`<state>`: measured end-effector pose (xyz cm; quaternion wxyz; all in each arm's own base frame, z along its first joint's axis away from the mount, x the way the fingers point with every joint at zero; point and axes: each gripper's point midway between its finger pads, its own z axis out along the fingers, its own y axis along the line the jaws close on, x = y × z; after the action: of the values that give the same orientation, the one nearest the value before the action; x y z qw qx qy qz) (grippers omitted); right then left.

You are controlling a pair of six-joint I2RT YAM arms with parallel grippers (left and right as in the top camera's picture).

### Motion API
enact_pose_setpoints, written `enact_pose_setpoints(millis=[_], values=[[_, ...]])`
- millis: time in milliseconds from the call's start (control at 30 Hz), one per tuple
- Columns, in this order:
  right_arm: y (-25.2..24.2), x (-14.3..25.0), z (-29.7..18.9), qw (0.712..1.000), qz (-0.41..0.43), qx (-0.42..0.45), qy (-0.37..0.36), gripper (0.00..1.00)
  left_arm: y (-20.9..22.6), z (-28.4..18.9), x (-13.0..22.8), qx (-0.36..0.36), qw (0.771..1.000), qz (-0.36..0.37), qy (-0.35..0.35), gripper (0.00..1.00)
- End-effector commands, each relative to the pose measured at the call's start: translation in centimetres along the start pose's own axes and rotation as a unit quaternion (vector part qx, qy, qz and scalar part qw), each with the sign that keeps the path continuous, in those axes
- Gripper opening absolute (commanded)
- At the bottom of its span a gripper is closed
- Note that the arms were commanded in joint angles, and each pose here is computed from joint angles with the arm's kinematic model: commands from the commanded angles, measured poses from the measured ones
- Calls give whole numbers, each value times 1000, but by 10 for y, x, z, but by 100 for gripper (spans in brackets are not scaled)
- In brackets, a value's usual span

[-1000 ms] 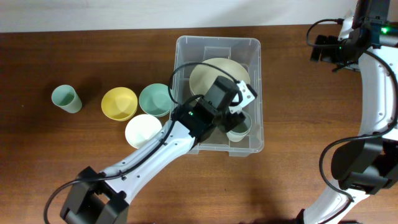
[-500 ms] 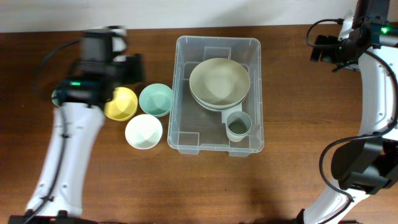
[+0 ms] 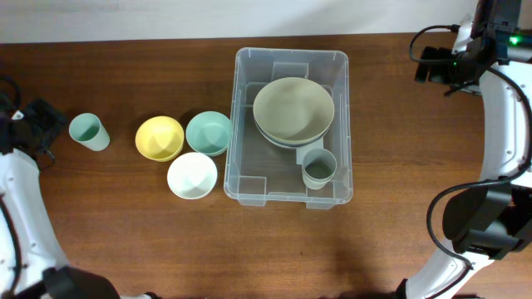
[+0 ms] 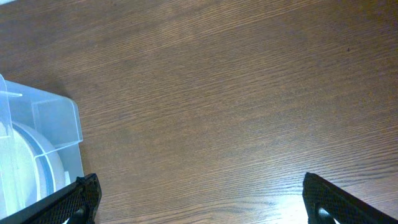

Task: Pack container
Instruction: 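Release the grey cup and move the left gripper to the mint-green cup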

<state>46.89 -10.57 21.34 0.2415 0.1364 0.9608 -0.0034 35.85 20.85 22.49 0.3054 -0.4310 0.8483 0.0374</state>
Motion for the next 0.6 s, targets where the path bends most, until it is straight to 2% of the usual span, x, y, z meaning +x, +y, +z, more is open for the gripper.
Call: enact_pose_setpoints(millis=[0, 233, 567], values=[[-3, -4, -7, 1000, 7, 5, -10, 99, -1, 38, 13, -6, 999, -22, 46, 83], [-3, -4, -7, 1000, 7, 5, -10, 99, -2, 111, 40, -7, 993, -22, 112, 84], [-3, -4, -7, 1000, 7, 5, -10, 99, 5, 161, 64, -22, 989, -19, 148, 83]])
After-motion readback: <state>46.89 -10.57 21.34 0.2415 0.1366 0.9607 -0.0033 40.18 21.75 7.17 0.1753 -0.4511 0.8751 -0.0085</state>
